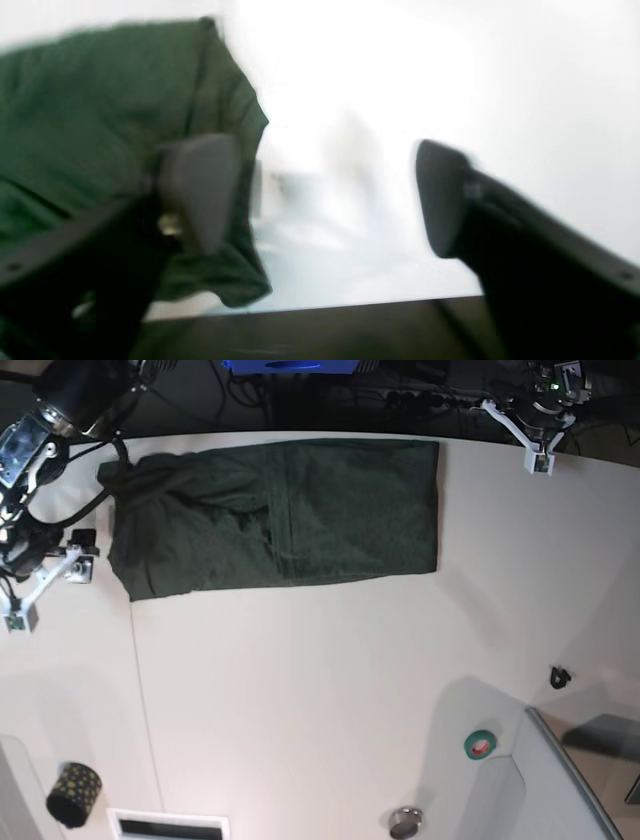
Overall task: Layout the t-shirt on the table in an organized manner, then fold the t-shirt properly
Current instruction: 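Grasp the shirt end with the right gripper and the opposite end with the left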
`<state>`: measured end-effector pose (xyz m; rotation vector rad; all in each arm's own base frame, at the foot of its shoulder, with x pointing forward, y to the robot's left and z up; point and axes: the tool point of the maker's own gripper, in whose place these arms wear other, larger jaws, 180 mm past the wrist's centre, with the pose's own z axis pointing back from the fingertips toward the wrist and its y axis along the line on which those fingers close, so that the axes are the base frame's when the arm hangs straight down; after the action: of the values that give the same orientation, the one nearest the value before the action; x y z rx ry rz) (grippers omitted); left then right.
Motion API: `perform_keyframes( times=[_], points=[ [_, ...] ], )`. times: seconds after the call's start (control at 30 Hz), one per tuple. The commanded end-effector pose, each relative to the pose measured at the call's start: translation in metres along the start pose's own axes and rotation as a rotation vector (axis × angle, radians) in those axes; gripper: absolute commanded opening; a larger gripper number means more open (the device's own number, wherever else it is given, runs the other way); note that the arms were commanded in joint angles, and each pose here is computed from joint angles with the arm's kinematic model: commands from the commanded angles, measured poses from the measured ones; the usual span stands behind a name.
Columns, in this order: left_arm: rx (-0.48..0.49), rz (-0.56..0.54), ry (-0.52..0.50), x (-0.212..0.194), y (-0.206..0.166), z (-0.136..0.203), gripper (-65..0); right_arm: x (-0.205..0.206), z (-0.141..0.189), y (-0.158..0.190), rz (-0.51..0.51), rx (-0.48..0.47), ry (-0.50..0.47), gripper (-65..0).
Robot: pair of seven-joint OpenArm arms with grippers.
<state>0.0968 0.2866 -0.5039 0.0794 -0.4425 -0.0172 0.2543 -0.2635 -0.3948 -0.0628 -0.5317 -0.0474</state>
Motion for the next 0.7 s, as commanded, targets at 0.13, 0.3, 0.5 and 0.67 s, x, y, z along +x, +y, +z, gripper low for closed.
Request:
perform_keyframes(
  times=[0.13, 0.3, 0.5, 0.67],
  points=[
    [-0.013, 0.004, -0.190, 0.057, 0.001, 0.002, -65.0, -0.011, -0.012, -0.024, -0.210, 0.212, 0.010, -1.4],
    [-0.008, 0.008, -0.190, 0.057, 0.003, 0.003, -65.0, -0.036, -0.033, -0.020, -0.327, 0.372, 0.093, -1.4],
    [-0.011, 0.006, -0.189, 0.057, 0.002, 0.002, -65.0, -0.060, -0.040, -0.015, -0.358, 0.402, 0.168, -1.4],
    [-0.012, 0.000, -0.225, 0.074, 0.000, 0.002, -65.0, -0.073, -0.044, 0.006, -0.292, 0.434, 0.224, -1.4]
  ],
)
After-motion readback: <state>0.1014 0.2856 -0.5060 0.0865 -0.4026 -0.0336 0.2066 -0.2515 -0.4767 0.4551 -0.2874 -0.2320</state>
